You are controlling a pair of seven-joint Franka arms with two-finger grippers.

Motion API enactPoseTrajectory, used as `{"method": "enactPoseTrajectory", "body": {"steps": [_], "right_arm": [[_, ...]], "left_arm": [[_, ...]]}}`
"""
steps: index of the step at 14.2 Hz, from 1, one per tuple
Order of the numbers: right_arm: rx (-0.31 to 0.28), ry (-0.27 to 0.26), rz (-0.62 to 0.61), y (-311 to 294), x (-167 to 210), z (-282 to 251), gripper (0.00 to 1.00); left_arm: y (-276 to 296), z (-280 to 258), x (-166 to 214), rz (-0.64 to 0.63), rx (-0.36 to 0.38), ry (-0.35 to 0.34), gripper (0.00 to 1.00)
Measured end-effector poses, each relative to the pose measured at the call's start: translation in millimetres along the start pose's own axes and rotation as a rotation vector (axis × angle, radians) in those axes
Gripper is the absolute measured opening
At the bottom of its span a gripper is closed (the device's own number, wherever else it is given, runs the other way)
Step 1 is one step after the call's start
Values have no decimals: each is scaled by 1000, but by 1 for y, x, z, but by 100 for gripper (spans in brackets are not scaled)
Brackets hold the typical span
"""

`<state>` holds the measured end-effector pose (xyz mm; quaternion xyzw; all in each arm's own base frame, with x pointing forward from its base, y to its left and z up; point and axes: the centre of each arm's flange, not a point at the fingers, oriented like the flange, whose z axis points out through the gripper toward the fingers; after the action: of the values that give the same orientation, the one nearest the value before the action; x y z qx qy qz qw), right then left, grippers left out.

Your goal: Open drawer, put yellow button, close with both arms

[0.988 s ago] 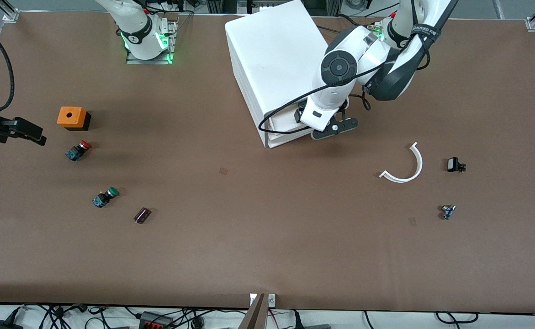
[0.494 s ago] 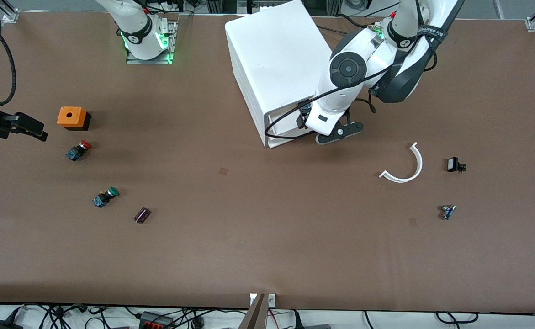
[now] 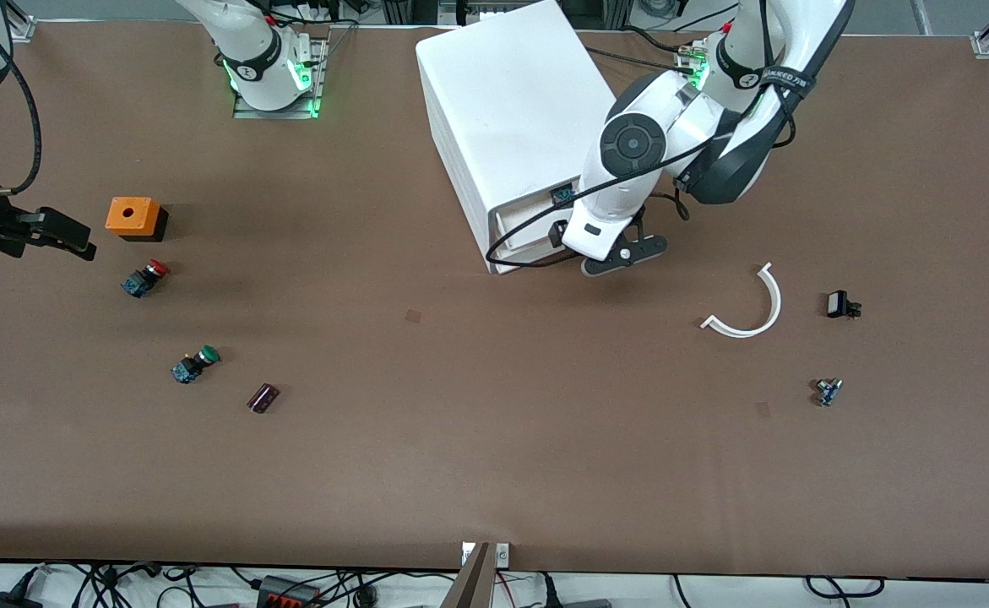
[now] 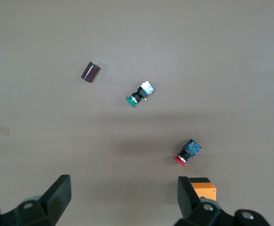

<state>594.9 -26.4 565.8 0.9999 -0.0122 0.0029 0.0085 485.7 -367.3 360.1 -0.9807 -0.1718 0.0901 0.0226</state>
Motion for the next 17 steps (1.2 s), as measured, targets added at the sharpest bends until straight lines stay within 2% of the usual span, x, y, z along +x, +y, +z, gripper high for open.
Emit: {"method": "enactPoseTrajectory", "body": {"steps": [4,9,12,15,17], "right_arm": [[-1,-5,0,0,0,3,100],[-1,-6,0,0,0,3,100],[-1,-6,0,0,0,3,100],[-1,-9,0,0,0,4,100],[-1,-10,0,0,0,5,100]], "left_arm": [[15,7,-35,25,17,-15,100],[15,7,-37,25,19,-17,100],[4,-5,-15,-8,-3,-5,100],[-17,-42,26,20,-48,43,100],[-44,-67,59,87,-14,87,100]]}}
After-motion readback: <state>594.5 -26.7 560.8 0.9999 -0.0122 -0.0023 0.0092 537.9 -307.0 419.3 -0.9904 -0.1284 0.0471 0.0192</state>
